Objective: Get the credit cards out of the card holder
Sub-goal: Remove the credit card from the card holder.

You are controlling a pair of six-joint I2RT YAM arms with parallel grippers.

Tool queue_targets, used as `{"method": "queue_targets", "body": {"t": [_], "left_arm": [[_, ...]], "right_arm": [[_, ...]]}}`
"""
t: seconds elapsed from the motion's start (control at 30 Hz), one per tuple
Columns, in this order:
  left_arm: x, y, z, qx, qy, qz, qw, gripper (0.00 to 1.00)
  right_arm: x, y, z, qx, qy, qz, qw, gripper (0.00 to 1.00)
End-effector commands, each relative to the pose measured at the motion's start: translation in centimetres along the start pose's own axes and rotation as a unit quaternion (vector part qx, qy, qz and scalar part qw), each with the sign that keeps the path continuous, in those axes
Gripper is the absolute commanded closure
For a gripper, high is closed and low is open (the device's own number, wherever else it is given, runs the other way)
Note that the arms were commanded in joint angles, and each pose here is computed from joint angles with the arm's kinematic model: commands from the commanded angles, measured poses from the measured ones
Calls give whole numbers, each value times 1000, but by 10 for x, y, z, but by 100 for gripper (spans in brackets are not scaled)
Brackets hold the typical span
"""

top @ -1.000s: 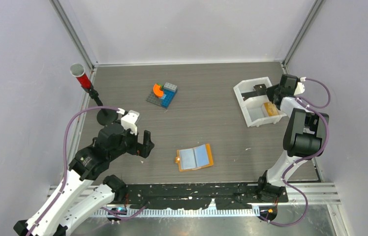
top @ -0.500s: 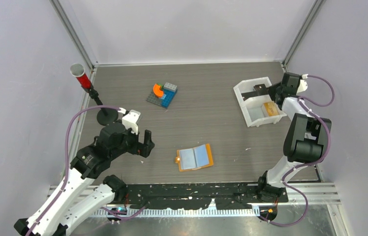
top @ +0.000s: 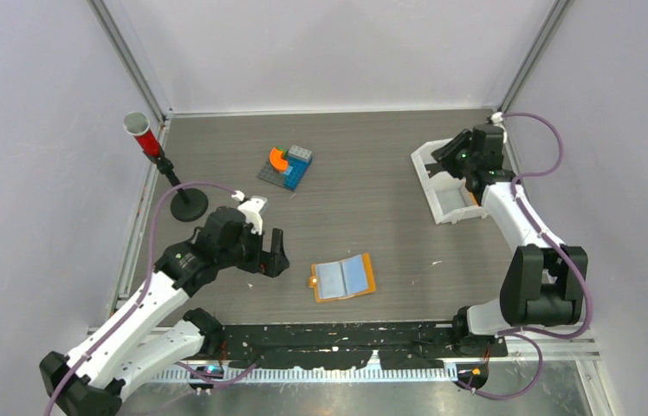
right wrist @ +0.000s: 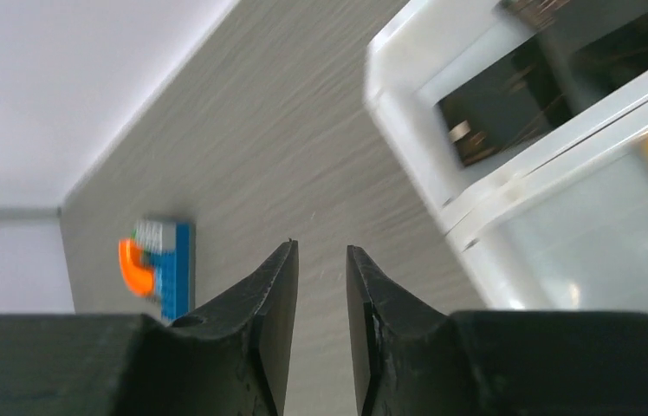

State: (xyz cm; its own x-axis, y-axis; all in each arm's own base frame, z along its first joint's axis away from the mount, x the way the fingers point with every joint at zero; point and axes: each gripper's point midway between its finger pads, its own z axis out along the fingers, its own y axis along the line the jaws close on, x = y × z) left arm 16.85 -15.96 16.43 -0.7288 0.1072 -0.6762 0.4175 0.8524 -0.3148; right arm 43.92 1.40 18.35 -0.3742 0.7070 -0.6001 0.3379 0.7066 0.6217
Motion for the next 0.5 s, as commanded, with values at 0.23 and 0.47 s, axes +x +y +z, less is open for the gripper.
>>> {"method": "queue_targets", "body": {"t": [0.23,0.47], "left_arm": [[28,-27,65,80,64,-90,991,8],[40,-17,95,46,100,-108,988,11]], "right_arm": [[136,67,-77,-131,117,-125,976,60],[214,84,-129,-183,173,-202,946,59]]}}
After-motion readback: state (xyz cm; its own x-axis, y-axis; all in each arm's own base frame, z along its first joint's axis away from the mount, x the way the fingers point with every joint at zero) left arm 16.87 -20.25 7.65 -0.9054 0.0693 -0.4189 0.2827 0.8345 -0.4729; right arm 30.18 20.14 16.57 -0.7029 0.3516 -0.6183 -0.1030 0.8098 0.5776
